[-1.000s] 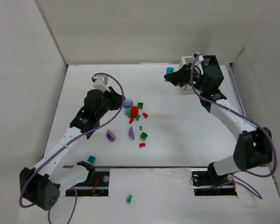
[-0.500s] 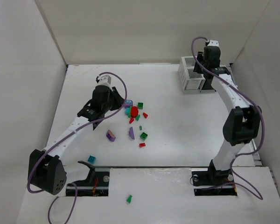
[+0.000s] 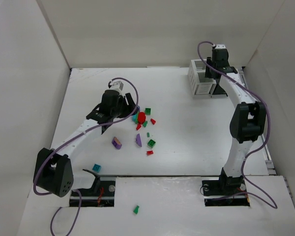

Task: Sort the legos into containers by color

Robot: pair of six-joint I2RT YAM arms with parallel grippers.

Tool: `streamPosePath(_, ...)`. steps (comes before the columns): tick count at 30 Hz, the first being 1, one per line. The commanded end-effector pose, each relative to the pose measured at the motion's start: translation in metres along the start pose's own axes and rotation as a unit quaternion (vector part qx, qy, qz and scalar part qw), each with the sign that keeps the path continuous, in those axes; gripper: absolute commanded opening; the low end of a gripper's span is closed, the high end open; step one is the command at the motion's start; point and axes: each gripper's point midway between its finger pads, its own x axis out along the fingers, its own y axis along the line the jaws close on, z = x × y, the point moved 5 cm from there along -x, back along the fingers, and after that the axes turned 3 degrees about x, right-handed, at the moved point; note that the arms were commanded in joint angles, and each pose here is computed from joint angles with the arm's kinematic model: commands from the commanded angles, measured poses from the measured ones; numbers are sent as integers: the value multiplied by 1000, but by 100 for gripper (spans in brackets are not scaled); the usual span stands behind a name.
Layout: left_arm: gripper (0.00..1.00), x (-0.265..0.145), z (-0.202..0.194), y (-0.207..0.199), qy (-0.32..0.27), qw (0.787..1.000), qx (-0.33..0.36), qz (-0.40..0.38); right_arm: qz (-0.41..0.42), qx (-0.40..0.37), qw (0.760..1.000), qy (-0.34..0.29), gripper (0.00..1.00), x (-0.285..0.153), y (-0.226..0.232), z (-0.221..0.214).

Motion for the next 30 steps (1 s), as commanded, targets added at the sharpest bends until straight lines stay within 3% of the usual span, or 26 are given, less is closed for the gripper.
streamPosePath(1,57,-1,12,-10,-18,999,11,-31,9,-2,999,-46,23,-6,4,29)
streamPosePath(5,64,0,3,-7,-4,999,14,-29,12,-17,999,-37,40,-3,8,22)
streamPosePath(9,69,2,-11,-2,22,999,12,-28,28,-18,999,-36,45,-1,12,20)
streamPosePath(16,76,4,-37,-4,56,998,24,-5,38,-21,998,-35,63,-5,18,19)
streamPosePath(24,80,-2,-66,-22,81,994,63,-27,57,-24,997,-42,64,-40,20,17)
streamPosePath(27,80,1,-94,-22,118,990,75,5,64,-15,996,-65,66,-66,18,24)
streamPosePath(30,72,7,-111,-10,146,987,41,56,74,-3,995,-69,66,-86,17,14)
